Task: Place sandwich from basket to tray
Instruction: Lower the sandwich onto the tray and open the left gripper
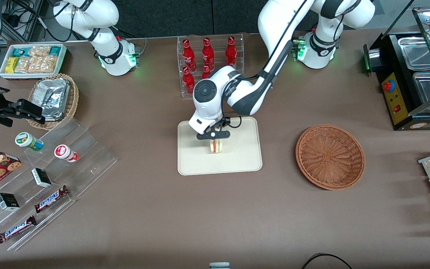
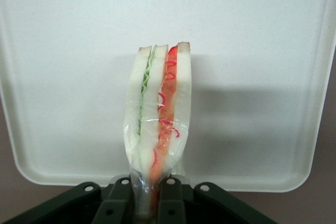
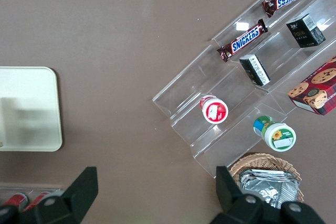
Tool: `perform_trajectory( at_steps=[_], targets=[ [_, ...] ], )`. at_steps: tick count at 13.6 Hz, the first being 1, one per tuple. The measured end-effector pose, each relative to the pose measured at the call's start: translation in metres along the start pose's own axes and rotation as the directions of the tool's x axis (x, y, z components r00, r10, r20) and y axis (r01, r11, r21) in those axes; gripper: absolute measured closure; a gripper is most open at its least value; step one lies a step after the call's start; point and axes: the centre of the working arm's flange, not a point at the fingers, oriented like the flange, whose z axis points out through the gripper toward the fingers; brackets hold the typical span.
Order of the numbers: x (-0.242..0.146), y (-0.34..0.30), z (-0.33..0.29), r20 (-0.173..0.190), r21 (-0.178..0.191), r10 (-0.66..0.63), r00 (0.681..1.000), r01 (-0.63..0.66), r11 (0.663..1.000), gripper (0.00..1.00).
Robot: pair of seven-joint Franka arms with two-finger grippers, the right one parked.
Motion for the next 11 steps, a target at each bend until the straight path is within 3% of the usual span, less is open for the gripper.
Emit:
perform_trajectory(
  at_steps=[5, 7, 11],
  targets=[
    [0.003, 0.002, 0.018, 0.006, 0.011, 0.000, 1.000, 0.000, 1.000, 0.85],
    [0.004, 0.001, 0.021, 0.007, 0.016, -0.003, 1.000, 0.003, 1.000, 0.71],
    [0.010, -0.001, 0.018, -0.001, 0.013, -0.011, 1.000, 0.011, 1.000, 0.29]
  ],
)
